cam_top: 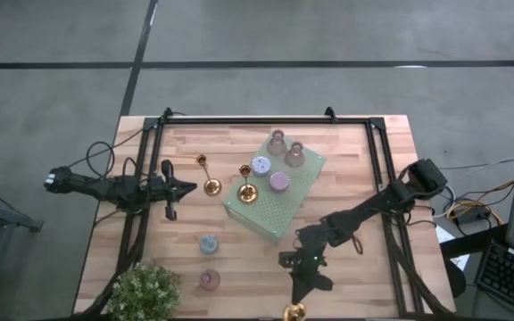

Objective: Pick & Place candle stick holders
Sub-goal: Put the right gold candle holder aligned with the other gold candle holder on the shelf

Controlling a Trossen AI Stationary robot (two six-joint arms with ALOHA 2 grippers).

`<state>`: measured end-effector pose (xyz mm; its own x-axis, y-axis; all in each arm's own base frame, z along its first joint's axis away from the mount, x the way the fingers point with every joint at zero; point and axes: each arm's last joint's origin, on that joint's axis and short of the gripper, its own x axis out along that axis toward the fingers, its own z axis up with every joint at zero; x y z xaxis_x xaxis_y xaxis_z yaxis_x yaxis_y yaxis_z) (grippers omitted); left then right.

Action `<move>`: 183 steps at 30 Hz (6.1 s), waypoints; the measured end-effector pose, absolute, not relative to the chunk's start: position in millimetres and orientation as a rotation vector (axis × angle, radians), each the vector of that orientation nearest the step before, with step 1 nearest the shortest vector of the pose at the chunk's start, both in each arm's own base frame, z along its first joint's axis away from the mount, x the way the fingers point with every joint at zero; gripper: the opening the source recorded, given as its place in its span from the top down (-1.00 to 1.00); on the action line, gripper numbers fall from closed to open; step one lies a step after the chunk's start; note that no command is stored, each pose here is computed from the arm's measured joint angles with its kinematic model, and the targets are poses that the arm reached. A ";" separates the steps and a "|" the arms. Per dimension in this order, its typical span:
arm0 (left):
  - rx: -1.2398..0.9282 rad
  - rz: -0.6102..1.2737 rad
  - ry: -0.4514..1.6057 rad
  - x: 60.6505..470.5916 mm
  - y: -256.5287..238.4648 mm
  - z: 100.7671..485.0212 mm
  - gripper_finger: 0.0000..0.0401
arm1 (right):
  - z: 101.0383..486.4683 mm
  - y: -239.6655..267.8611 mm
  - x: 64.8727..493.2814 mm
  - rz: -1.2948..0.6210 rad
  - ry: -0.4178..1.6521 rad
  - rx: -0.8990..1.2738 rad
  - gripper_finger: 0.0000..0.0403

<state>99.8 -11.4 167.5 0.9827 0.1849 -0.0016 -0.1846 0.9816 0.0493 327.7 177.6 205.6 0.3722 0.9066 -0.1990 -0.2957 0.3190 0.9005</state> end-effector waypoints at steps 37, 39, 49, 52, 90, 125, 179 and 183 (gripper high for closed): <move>-0.110 -0.314 -0.416 111.1 -43.9 225.1 0.75 | 190.8 141.1 333.4 0.554 0.503 1.033 0.96; -0.098 -0.315 -0.385 119.6 -50.0 233.2 0.66 | 191.7 136.9 335.2 0.554 0.499 1.049 0.96; 0.059 -0.377 -0.236 172.6 -99.7 276.0 0.09 | 192.2 124.7 339.6 0.549 0.508 1.096 0.96; 0.089 -0.347 -0.197 184.6 -110.3 294.7 0.02 | 192.3 124.6 339.5 0.559 0.515 1.098 0.96; 0.188 -0.507 0.026 326.2 -234.1 318.5 0.03 | 191.4 125.6 338.1 0.580 0.552 1.133 0.96; 0.212 -0.463 -0.049 329.6 -233.2 321.8 0.91 | 190.6 124.9 338.7 0.551 0.537 1.129 0.96; -0.080 -0.055 -0.178 307.8 -209.5 306.8 0.93 | 235.7 177.3 289.5 0.206 0.113 0.087 0.15; -0.080 -0.054 -0.181 308.3 -207.5 304.5 0.93 | 238.6 177.4 290.0 0.205 0.089 0.082 0.13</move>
<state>308.3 -207.5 304.5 0.9822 -0.0459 0.1821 0.0604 0.9954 -0.0746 290.0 177.4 238.6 0.9752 0.2068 -0.0793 -0.1996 0.9757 0.0901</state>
